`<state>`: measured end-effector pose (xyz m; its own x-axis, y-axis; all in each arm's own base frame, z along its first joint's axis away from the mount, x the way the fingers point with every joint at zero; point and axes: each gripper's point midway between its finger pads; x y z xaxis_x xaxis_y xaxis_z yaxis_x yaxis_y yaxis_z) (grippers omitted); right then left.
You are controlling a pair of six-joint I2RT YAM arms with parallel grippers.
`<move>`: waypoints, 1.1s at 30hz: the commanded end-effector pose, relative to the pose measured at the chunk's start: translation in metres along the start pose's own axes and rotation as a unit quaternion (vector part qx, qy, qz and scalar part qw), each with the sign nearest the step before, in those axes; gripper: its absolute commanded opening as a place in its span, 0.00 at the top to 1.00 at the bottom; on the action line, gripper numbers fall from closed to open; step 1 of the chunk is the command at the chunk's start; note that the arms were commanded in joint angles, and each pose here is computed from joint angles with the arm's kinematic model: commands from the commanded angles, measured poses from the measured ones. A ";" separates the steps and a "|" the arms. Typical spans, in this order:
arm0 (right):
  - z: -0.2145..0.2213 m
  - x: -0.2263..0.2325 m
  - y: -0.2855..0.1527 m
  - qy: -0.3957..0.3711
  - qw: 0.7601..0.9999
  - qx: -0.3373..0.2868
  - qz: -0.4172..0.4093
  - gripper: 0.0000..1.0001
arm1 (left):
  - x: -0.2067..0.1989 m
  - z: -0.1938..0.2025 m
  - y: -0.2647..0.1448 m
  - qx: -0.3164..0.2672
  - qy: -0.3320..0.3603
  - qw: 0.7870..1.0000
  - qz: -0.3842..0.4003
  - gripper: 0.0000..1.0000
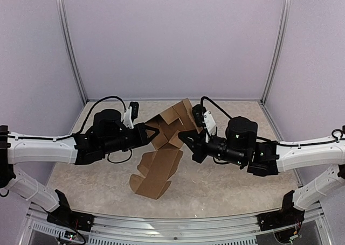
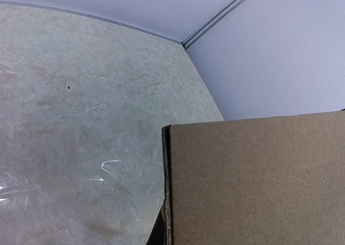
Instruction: Fold the paper box
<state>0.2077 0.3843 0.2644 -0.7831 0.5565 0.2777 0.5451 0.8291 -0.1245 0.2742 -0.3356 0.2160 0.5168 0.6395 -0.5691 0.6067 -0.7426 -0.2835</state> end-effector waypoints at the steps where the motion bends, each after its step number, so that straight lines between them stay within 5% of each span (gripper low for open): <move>1: 0.011 -0.008 -0.005 -0.014 0.999 0.035 0.024 1.00 | -0.021 -0.023 -0.009 -0.027 0.027 0.999 0.020 1.00; 13: 0.017 -0.007 -0.046 -0.050 0.997 0.065 0.006 1.00 | 0.017 -0.029 -0.019 -0.045 0.047 0.995 -0.073 1.00; 27: 0.024 -0.046 -0.093 -0.089 0.988 0.084 0.092 0.66 | 0.050 -0.032 -0.036 -0.052 0.138 0.970 -0.196 1.00; 33: 0.025 -0.045 -0.081 -0.122 0.984 0.115 0.061 0.71 | 0.052 -0.023 -0.040 -0.037 0.187 0.959 -0.210 1.00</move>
<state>0.1878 0.2910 0.2433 -0.7483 0.6606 0.0597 0.6147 0.7245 -0.3120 0.2938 -0.2759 0.2075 0.3892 0.8996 -0.1982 0.8183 -0.4365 -0.3740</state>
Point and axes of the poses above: each gripper's point midway between its finger pads, its own y axis out along the fingers, its own x axis along the line the jaws close on, z = x × y, and after that the axes turned 8 degrees about y, right-handed
